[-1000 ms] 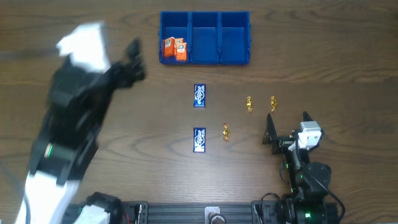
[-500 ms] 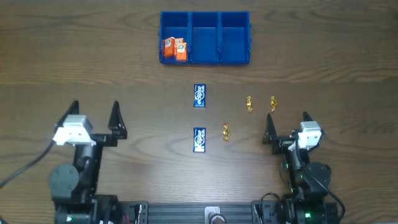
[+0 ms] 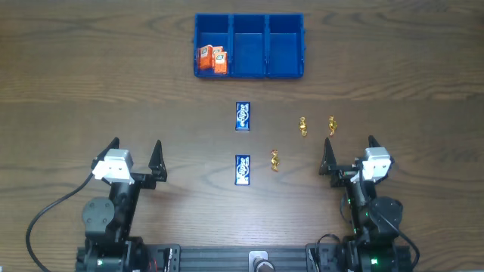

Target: Sort Candies Into Trays

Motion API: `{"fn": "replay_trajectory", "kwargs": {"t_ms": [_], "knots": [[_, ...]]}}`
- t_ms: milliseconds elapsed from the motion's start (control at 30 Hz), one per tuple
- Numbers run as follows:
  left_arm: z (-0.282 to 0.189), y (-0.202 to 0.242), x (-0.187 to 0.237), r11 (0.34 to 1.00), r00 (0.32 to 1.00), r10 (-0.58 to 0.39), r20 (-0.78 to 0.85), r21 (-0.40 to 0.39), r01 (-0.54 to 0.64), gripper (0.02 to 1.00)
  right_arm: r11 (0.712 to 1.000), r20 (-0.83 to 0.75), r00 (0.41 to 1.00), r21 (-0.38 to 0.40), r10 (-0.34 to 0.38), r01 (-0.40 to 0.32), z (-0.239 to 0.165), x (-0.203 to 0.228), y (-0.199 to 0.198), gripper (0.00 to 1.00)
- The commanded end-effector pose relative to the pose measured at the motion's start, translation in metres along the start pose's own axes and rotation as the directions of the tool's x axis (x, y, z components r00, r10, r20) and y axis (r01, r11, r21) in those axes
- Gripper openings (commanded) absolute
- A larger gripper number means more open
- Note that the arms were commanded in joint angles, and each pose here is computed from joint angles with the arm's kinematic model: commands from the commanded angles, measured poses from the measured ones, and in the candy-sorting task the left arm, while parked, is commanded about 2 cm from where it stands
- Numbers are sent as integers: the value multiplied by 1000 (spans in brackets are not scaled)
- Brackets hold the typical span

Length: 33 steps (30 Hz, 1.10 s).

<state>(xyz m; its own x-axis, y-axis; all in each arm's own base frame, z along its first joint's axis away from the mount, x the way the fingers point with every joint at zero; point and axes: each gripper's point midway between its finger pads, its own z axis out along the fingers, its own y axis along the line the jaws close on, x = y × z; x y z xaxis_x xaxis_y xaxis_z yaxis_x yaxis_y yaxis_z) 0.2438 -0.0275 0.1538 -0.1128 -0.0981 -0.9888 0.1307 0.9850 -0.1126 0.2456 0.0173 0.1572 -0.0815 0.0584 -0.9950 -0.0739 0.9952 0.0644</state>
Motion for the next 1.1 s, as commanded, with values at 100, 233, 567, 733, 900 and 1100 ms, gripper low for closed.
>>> {"fn": "replay_trajectory", "kwargs": {"t_ms": [100,233,567,733,900,1100], "knots": [[0,0,15,1000,999,9,-50,9,-8,998,1000,-1,1000,4,-12,12,0,1,-1,998],[0,0,15,1000,999,9,-50,9,-8,998,1000,-1,1000,4,-12,12,0,1,-1,1000],[0,0,15,1000,999,9,-50,9,-8,996,1000,0,1000,11,-12,12,0,1,-2,998],[0,0,15,1000,999,9,-50,9,-8,996,1000,0,1000,10,-11,11,0,1,-2,1000],[0,0,15,1000,999,9,-50,9,-8,998,994,19,1000,-107,-9,11,-1,-4,18,1000],[0,0,15,1000,999,9,-50,9,-8,998,833,-84,982,-521,166,-186,-15,-45,92,998]]}}
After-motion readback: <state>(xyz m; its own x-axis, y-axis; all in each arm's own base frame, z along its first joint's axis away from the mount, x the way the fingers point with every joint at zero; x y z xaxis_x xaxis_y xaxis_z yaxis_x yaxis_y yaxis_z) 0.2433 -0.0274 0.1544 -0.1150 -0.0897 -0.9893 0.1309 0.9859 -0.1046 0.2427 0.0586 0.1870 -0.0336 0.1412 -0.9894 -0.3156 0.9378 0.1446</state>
